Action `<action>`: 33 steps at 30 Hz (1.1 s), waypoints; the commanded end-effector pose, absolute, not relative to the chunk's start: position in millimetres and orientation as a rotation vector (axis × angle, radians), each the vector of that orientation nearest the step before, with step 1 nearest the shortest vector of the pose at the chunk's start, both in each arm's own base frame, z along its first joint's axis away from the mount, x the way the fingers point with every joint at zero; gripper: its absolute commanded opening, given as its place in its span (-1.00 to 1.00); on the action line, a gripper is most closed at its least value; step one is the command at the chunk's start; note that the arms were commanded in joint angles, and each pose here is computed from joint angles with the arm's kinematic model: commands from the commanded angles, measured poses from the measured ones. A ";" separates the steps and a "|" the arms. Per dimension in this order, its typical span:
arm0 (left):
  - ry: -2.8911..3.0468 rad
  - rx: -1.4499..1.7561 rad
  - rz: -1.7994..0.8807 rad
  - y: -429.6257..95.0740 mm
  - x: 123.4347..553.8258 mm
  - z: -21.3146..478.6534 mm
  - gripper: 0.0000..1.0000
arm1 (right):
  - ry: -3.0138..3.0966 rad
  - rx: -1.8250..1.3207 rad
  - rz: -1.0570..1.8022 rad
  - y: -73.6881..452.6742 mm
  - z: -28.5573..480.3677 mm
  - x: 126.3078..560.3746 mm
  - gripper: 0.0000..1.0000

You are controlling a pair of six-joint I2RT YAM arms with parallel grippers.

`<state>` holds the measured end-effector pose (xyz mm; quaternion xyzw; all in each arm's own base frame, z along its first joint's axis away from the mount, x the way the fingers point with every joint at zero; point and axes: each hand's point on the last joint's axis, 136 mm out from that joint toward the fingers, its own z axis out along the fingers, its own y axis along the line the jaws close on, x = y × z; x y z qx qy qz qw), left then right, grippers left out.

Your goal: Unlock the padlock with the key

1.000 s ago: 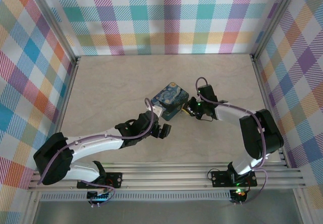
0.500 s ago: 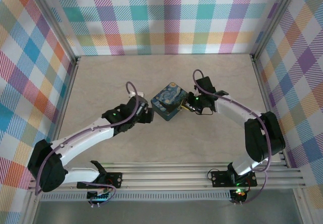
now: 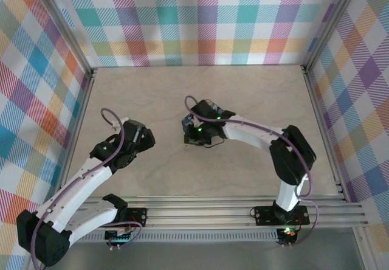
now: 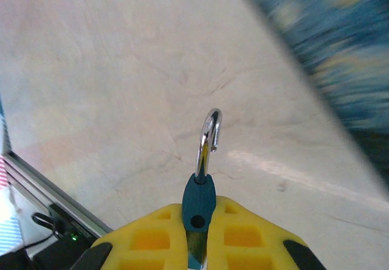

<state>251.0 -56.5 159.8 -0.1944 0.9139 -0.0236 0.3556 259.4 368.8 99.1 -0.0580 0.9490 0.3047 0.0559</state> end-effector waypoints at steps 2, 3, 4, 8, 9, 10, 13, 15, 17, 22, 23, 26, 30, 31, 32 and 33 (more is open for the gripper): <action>2.429 -0.566 -0.064 -49.4 233.0 141.6 1.00 | 2.943 -0.321 0.955 403.4 83.8 234.5 -0.94; 2.444 -0.564 -0.064 -49.8 231.7 139.0 1.00 | 2.956 -0.336 0.956 408.4 78.9 231.3 -0.93; 2.460 -0.562 -0.061 -50.0 230.0 136.2 1.00 | 2.975 -0.357 0.955 413.8 71.9 226.6 -0.91; 2.508 -0.553 -0.055 -52.6 227.2 127.1 1.00 | 3.017 -0.374 0.935 419.1 54.7 222.9 -0.82; 2.517 -0.548 -0.053 -53.2 226.7 125.2 1.00 | 3.025 -0.377 0.924 418.6 51.3 222.8 -0.78; 2.523 -0.547 -0.053 -53.5 226.2 123.8 1.00 | 3.028 -0.382 0.917 418.5 49.7 222.8 -0.72; 2.534 -0.542 -0.050 -53.3 224.6 120.6 1.00 | 3.033 -0.390 0.900 416.4 50.6 222.4 -0.52; 2.534 -0.536 -0.053 -53.7 224.3 120.6 1.00 | 3.021 -0.394 0.888 414.1 54.9 223.3 -0.44; 2.530 -0.529 -0.060 -53.9 224.3 121.5 1.00 | 3.001 -0.403 0.877 411.9 63.0 224.9 -0.37; 2.509 -0.480 -0.093 -58.9 231.1 129.7 1.00 | 2.923 -0.442 0.827 402.3 94.9 231.6 -0.22; 2.498 -0.470 -0.099 -59.8 233.4 133.3 1.00 | 2.902 -0.451 0.819 399.9 102.6 233.6 -0.20; 2.465 -0.400 -0.117 -64.6 243.4 145.5 1.00 | 2.826 -0.469 0.785 388.1 129.9 241.7 -0.04; 2.361 -0.292 -0.115 -66.9 259.7 174.1 1.00 | 2.702 -0.434 0.698 356.2 167.2 259.6 0.40; 2.322 -0.276 -0.104 -64.9 263.4 182.4 1.00 | 2.663 -0.421 0.663 344.8 175.4 265.6 0.55; 2.289 -0.264 -0.092 -62.8 266.0 189.9 1.00 | 2.622 -0.415 0.642 335.6 184.5 269.9 0.66; 2.254 -0.251 -0.074 -60.0 268.6 198.3 1.00 | 2.574 -0.404 0.604 323.4 194.3 275.9 0.75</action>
